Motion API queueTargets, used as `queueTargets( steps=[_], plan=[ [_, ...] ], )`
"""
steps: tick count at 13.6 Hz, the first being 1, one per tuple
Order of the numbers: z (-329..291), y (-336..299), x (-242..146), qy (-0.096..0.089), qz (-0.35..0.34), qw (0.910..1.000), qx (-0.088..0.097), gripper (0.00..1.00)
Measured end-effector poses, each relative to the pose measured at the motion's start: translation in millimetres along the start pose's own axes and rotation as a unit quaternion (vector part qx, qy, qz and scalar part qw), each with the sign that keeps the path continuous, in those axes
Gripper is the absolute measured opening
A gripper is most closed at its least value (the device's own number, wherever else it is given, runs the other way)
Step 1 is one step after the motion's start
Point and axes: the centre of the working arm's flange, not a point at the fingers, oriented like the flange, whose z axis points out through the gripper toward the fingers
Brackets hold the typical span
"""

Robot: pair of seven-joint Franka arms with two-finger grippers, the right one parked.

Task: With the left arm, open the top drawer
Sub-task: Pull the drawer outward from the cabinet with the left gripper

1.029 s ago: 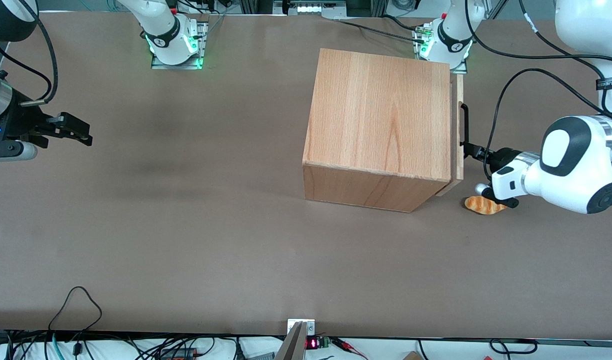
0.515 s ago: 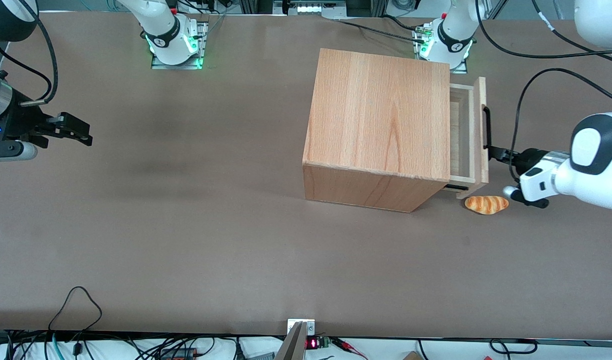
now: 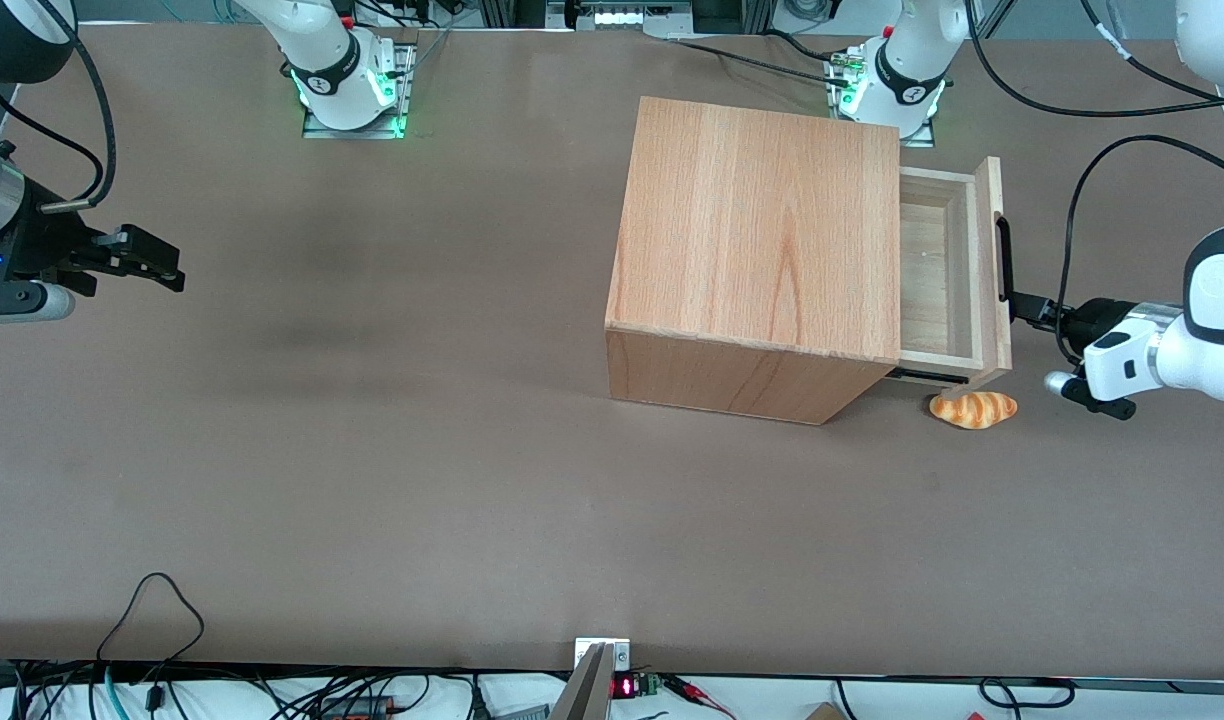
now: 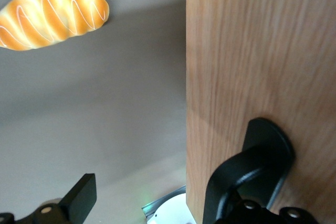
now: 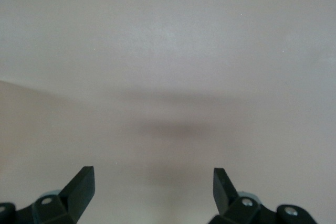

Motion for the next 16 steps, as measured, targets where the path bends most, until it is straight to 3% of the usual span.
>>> queueTargets(
  steps=[8, 16],
  plan=[
    [-10, -26, -14, 0.018, 0.008, 0.9998, -0.005, 1.00],
    [-13, -38, -18, 0.019, 0.004, 0.9998, 0.010, 1.00]
  ],
)
